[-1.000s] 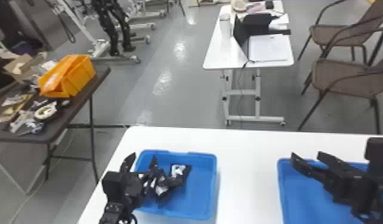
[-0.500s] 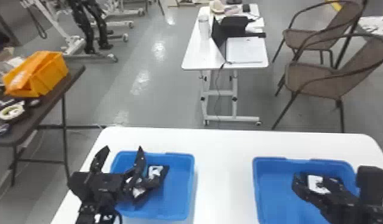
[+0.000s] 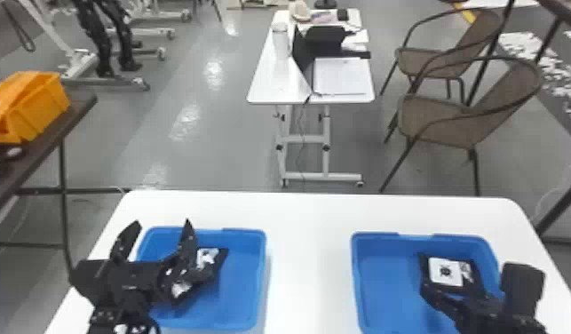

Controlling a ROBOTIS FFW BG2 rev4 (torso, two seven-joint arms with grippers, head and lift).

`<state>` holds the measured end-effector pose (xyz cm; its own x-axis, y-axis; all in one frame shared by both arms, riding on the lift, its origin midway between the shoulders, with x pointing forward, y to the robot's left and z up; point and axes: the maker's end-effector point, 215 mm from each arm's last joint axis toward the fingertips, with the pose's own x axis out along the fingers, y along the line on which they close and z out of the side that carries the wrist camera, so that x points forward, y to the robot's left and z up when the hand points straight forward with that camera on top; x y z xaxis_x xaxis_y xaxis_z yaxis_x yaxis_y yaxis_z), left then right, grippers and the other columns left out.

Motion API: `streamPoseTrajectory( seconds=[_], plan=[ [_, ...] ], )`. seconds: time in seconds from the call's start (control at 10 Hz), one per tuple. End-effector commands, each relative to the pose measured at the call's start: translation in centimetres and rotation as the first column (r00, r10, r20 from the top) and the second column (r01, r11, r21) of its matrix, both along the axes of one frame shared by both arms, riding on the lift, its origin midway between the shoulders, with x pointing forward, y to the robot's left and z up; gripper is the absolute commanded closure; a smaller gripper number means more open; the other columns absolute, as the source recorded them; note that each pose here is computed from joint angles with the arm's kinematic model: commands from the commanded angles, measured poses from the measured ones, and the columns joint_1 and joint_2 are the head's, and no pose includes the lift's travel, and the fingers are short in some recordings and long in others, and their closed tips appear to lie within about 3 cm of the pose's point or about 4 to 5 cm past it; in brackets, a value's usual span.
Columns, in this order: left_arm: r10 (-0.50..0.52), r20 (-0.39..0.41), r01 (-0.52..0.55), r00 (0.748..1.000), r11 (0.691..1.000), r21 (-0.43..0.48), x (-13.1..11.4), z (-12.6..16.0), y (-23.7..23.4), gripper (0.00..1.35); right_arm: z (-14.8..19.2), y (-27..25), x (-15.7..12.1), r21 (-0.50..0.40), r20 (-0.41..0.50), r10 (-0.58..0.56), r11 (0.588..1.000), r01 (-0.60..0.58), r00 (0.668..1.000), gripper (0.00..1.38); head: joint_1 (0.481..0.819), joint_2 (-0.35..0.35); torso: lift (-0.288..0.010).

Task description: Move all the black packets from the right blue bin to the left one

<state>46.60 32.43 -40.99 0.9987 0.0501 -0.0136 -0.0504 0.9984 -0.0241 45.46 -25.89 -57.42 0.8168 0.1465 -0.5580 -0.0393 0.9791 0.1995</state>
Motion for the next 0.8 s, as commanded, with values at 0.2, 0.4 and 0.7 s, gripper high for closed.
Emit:
streamPoseTrajectory(
  seconds=[0.2, 0.4, 0.7],
  plan=[
    [-0.008, -0.007, 0.008, 1.000, 1.000, -0.009, 0.0, -0.3, -0.7, 0.13, -0.8, -1.8, 2.2, -0.044, -0.032, -0.057, 0.997, 0.056, 0.998, 0.27, 0.695, 0.064, 0.000],
    [-0.028, 0.003, 0.028, 1.000, 1.000, -0.010, 0.4, 0.1, -1.7, 0.13, -2.7, -2.3, 2.1, -0.049, -0.073, -0.073, 0.996, 0.069, 0.995, 0.27, 0.695, 0.047, 0.000],
    [-0.031, 0.002, 0.031, 1.000, 0.999, -0.015, 0.4, 0.0, -2.0, 0.13, -4.3, -2.4, 2.4, -0.067, -0.104, -0.100, 0.993, 0.093, 0.990, 0.27, 0.695, 0.024, 0.000]
  ],
)
